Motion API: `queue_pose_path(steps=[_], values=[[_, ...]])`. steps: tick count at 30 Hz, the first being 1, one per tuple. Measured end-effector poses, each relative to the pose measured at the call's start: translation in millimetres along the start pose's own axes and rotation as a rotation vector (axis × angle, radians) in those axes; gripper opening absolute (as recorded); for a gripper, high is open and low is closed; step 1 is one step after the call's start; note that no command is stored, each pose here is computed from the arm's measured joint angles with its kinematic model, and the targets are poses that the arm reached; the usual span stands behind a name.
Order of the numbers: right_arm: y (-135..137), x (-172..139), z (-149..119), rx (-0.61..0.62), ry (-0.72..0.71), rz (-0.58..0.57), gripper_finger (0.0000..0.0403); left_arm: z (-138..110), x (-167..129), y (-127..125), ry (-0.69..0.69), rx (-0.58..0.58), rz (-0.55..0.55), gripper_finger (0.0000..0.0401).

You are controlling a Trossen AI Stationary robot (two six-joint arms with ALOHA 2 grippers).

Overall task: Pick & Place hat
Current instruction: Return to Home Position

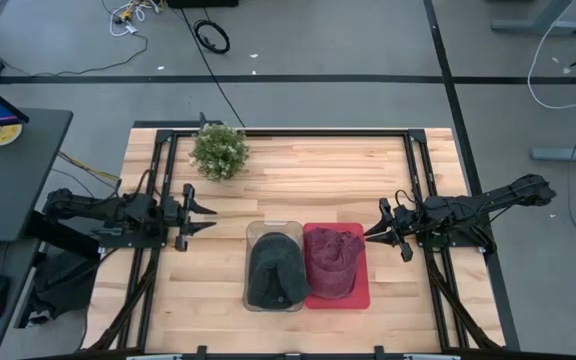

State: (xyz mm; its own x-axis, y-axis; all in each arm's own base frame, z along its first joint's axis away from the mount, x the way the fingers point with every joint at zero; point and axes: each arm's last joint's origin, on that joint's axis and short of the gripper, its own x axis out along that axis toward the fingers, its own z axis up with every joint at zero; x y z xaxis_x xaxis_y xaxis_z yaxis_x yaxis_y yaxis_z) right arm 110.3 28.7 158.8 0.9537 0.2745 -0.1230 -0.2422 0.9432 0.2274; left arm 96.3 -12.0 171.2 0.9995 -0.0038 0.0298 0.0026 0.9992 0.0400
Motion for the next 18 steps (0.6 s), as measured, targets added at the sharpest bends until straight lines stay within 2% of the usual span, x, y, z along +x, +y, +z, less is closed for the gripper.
queue_pose_path(steps=[18], values=[[0.0, 0.0, 0.0, 0.0, 0.0, 0.001, 0.0068, 1.1, 0.2, 0.1, -0.02, -0.01, 0.004, 0.0135]])
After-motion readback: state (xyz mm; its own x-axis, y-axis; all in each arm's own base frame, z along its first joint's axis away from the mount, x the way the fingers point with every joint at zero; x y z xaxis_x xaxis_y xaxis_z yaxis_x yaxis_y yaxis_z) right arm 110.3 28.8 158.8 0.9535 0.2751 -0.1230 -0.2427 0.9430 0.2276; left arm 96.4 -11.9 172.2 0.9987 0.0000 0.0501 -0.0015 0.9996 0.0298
